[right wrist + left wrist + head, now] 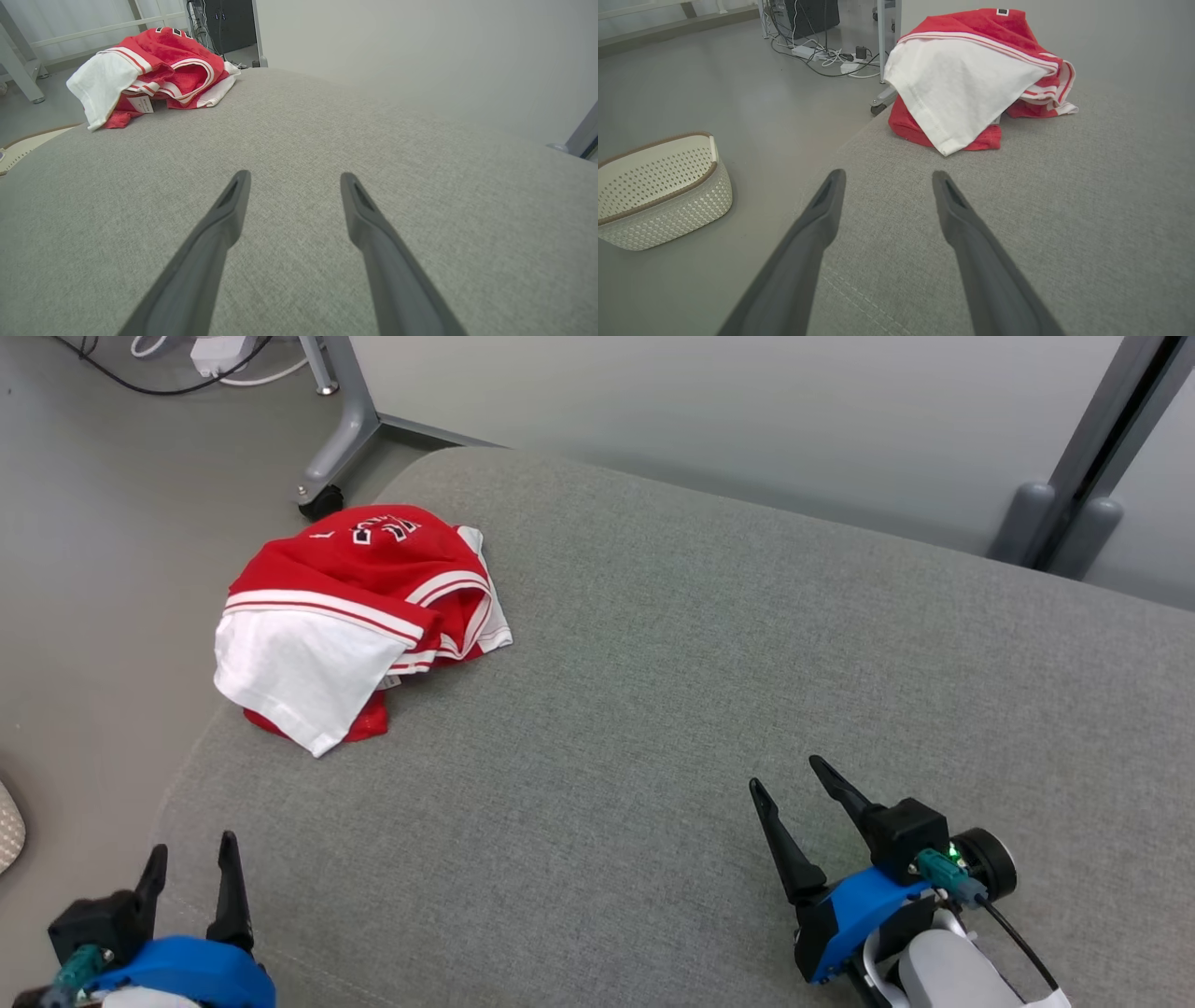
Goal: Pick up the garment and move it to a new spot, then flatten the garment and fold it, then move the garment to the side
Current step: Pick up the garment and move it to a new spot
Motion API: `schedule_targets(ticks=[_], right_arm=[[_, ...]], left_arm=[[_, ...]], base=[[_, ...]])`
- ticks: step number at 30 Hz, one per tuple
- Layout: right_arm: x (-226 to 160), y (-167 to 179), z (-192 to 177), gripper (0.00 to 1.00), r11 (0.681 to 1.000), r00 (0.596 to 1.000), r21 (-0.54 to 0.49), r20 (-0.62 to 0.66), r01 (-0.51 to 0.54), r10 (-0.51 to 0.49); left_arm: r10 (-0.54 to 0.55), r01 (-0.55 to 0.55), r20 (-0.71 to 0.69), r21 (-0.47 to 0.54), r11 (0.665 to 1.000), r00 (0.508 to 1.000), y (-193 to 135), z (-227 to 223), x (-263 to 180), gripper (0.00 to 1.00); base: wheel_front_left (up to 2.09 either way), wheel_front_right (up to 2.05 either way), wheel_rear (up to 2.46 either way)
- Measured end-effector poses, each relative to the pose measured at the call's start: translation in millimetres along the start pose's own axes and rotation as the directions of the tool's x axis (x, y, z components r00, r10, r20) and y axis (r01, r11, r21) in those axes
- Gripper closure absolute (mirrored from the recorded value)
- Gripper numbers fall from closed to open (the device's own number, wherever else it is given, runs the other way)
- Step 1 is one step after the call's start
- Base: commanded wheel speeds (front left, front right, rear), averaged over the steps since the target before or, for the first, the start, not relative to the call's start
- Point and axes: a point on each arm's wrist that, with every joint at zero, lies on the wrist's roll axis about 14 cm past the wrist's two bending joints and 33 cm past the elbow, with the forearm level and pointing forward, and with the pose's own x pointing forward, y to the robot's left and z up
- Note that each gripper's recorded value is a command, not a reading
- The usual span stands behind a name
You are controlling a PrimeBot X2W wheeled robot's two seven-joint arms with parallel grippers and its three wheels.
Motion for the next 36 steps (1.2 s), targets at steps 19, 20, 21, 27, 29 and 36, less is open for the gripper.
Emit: schedule_targets(ticks=[19,20,21,27,29,36], right_arm=[[26.9,-45.1,-48.0,0.00,0.999,0.998,0.020,-0.056,0.036,-0.035],[28.4,-46.6,-49.3,0.00,0.999,0.998,0.024,-0.055,0.038,-0.036],[29.6,-48.4,-50.6,0.00,0.999,0.998,0.026,-0.055,0.040,-0.039],[32.0,-58.5,-55.7,0.00,0.998,0.997,0.035,-0.050,0.059,-0.057],[32.3,-61.9,-56.8,0.00,0.997,0.997,0.034,-0.046,0.065,-0.063],[32.2,-71.0,-60.2,0.00,0.996,0.996,0.035,-0.040,0.082,-0.080]], left_arm=[[-0.294,0.280,0.031,0.221,0.934,0.955,-80.0,104.2,148.8,0.00],[-0.307,0.296,0.016,0.230,0.927,0.951,-84.7,103.5,154.5,0.00],[-0.320,0.310,0.004,0.238,0.921,0.947,-89.4,103.5,159.9,0.00],[-0.339,0.347,-0.079,0.273,0.897,0.938,-99.5,92.9,184.6,0.00],[-0.335,0.349,-0.097,0.282,0.894,0.937,-100.9,90.6,192.8,0.00],[-0.268,0.322,-0.223,0.260,0.910,0.937,-92.9,52.4,208.0,0.00]], base=[[0.00,0.00,0.00],[0.00,0.00,0.00],[0.00,0.00,0.00],[0.00,0.00,0.00],[0.00,0.00,0.00],[0.00,0.00,0.00]])
